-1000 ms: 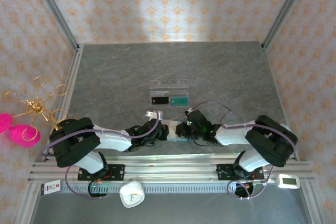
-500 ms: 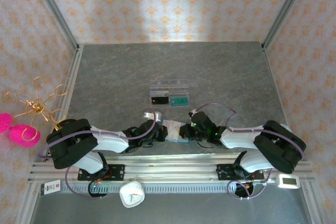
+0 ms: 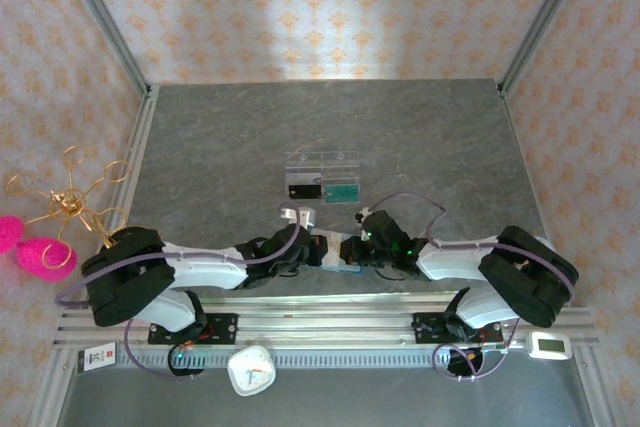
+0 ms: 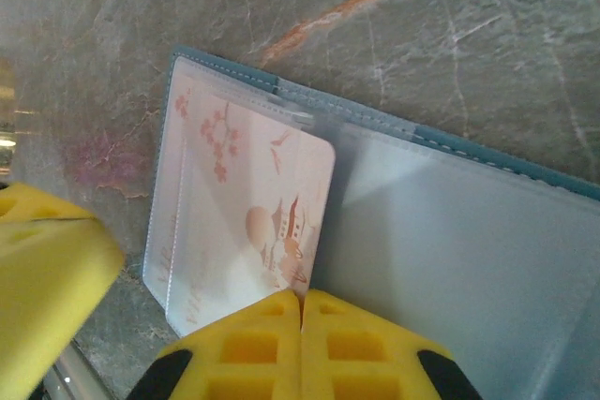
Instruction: Take the credit cards out of the card holder
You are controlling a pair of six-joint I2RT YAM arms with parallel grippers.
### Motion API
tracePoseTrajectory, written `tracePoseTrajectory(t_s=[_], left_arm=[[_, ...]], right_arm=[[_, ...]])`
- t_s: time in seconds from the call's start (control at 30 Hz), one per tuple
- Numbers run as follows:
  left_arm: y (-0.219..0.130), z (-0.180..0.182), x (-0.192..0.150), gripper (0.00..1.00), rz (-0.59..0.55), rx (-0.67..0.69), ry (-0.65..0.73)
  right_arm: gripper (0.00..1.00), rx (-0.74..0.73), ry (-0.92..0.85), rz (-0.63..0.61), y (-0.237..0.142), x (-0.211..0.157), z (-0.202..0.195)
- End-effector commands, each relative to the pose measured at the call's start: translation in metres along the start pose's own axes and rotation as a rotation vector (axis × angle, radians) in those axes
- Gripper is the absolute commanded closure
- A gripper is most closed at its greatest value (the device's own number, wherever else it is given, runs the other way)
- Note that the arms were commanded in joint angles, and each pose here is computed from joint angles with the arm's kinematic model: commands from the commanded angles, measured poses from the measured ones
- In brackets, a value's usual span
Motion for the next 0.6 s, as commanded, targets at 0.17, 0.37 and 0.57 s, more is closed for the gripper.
tracePoseTrajectory(t_s=[0.17, 0.37, 0.57], left_arm=[[0.009, 0.03, -0.016, 1.0, 0.04, 0.167, -0.007], [0.01, 0.035, -0.022, 1.0, 0.067, 0.174, -0.002], [0.006, 0.041, -0.032, 1.0, 0.083, 0.166, -0.023]], right_arm=[[1.0, -0.067, -0.013, 0.004, -0.007, -0.001, -0.005], [1.0, -0.107, -0.009, 0.018, -0.012, -0.005, -0.012], [1.0, -0.122, -0.005, 0.017, -0.013, -0.003, -0.016]])
Point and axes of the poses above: each hand's point on the last joint's axis, 136 mm out from that joint toward the fingers, its own y axis out along the fingers, its own z axis along the line the jaws close on, x = y × z, the point moved 10 cm from there along -y, back along the fingers, and after that the axes turned 15 degrees about y, right-handed, at the moved point
